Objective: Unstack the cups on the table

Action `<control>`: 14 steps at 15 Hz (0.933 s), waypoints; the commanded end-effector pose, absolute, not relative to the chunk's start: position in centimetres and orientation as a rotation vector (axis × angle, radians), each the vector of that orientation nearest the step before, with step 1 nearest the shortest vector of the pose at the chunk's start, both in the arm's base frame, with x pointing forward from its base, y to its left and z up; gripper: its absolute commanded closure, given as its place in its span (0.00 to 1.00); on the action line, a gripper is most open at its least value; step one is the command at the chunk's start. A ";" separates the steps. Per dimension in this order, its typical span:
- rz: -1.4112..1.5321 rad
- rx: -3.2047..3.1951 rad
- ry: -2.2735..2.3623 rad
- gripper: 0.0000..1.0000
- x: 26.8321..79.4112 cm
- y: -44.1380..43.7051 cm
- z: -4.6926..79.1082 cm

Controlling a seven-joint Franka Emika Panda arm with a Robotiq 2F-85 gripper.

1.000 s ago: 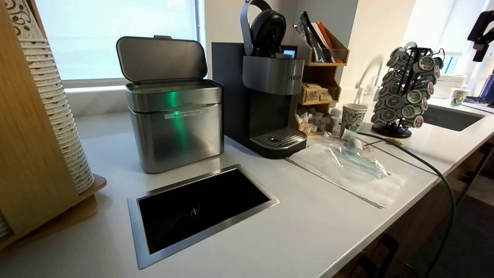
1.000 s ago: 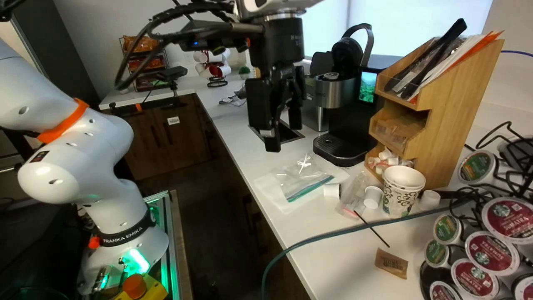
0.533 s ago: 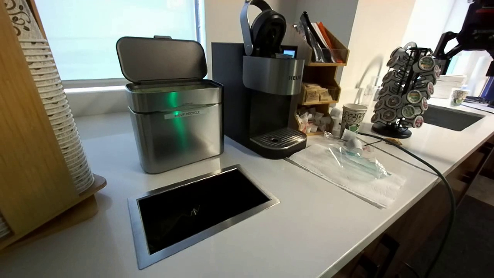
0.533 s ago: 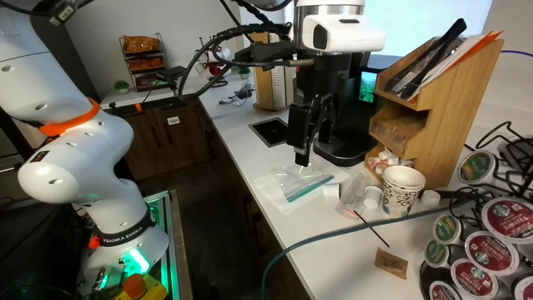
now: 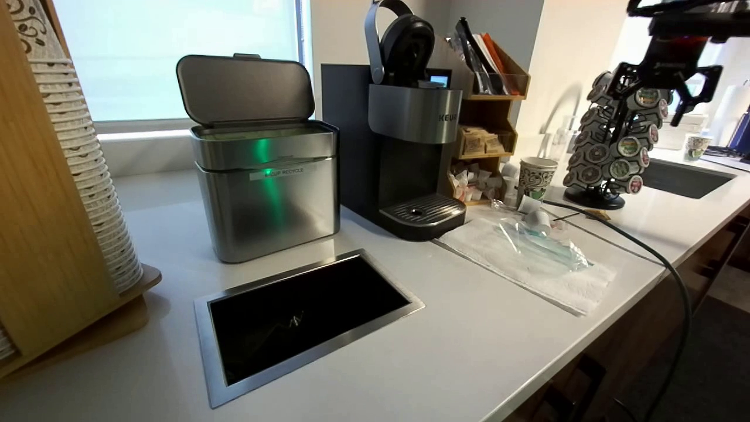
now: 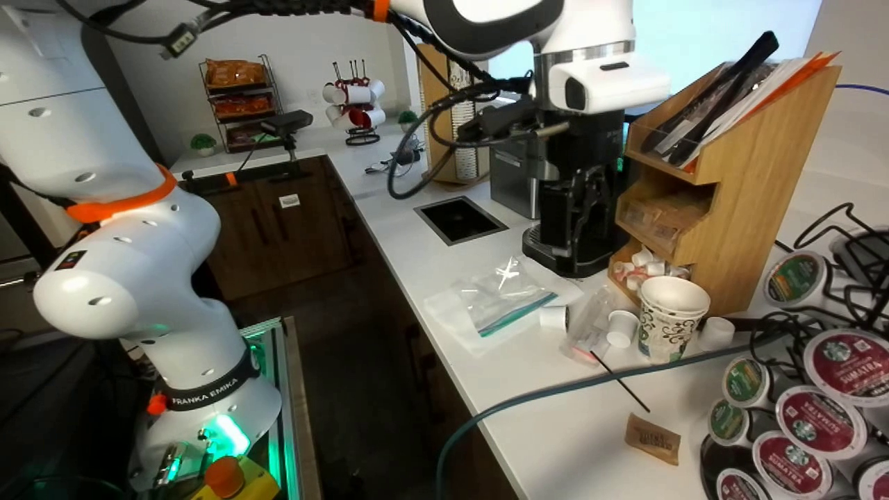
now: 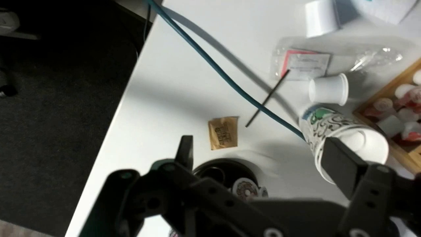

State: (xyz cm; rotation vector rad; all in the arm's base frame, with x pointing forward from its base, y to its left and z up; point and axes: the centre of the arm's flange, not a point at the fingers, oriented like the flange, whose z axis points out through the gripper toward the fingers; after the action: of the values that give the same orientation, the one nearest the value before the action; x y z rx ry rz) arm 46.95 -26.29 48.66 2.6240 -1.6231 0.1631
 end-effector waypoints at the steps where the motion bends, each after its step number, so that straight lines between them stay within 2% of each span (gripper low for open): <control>1: 0.173 2.606 -1.635 0.00 48.3 -25.9 47.7; 5: 0.163 2.602 -1.631 0.00 49.1 -25.9 47.0; 10: 0.460 2.511 -1.941 0.00 53.0 -25.1 43.0; 14: 0.720 2.442 -1.979 0.00 55.5 -24.5 40.7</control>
State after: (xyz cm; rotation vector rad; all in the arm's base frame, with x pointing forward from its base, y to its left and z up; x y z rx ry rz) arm 54.26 -25.18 43.05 2.5002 -1.9245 0.6107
